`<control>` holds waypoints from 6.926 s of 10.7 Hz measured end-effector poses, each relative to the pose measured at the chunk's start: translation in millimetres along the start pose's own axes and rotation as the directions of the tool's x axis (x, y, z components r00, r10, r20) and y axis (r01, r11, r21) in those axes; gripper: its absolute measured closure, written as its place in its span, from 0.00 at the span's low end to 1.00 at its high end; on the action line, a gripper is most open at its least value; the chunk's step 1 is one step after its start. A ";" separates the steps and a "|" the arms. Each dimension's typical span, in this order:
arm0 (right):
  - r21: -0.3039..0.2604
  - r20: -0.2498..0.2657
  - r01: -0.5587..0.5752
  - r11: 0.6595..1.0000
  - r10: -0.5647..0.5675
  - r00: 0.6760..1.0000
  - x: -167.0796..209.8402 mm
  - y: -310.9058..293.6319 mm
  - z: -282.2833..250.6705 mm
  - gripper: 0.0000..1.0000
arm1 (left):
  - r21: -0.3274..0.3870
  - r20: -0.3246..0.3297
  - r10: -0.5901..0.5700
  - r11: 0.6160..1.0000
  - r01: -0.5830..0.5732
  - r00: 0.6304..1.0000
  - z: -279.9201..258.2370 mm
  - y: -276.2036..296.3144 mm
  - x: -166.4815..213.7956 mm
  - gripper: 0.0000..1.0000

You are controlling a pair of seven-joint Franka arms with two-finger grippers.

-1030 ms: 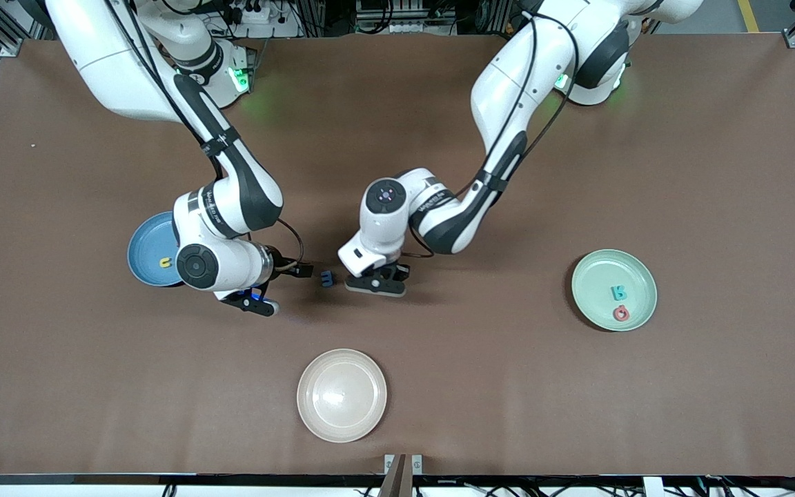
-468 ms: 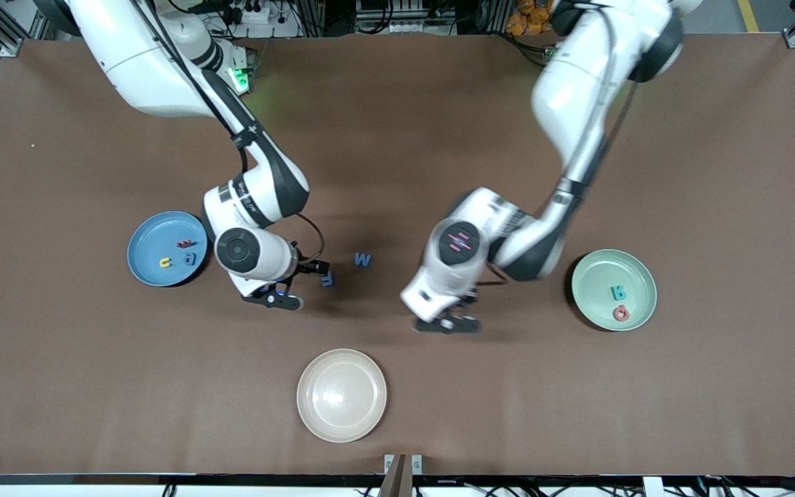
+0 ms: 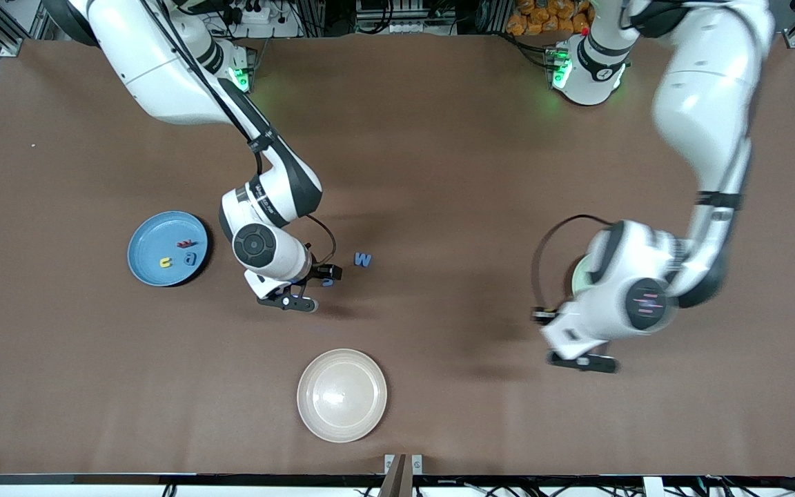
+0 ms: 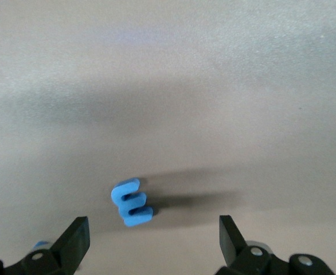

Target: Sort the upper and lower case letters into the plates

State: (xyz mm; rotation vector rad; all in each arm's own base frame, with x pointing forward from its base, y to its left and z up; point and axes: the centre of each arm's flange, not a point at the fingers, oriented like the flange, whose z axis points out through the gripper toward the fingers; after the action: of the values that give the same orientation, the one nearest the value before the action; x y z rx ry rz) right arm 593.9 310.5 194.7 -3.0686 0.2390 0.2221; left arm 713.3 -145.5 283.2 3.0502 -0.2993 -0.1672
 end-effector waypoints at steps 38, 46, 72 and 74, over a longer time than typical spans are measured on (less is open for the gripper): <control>0.231 0.369 0.497 0.836 -0.548 0.751 62.3 355.8 -95.0 0.00 | 0.031 -0.236 -0.058 0.997 0.067 0.970 144.2 470.9 -114.9 0.00; 0.010 0.208 0.283 0.959 -0.279 0.937 11.5 235.7 -300.9 0.00 | 0.006 -0.231 -0.070 0.997 0.073 0.970 160.7 479.8 -110.3 0.00; -0.029 -0.082 0.212 0.977 -0.214 0.973 -58.5 276.2 -396.0 0.00 | -0.021 -0.193 -0.128 0.992 0.127 0.973 133.3 477.9 -100.6 0.59; -0.027 -0.086 0.204 0.979 -0.205 0.975 -57.9 281.1 -397.2 0.00 | -0.011 -0.155 -0.143 0.990 0.143 0.978 95.7 446.2 -80.5 0.59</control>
State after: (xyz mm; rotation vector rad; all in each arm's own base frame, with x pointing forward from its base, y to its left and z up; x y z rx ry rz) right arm 548.0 15.5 583.3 -3.0947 -0.0768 0.0793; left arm 539.2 -572.0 233.2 3.0609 -0.0691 0.0629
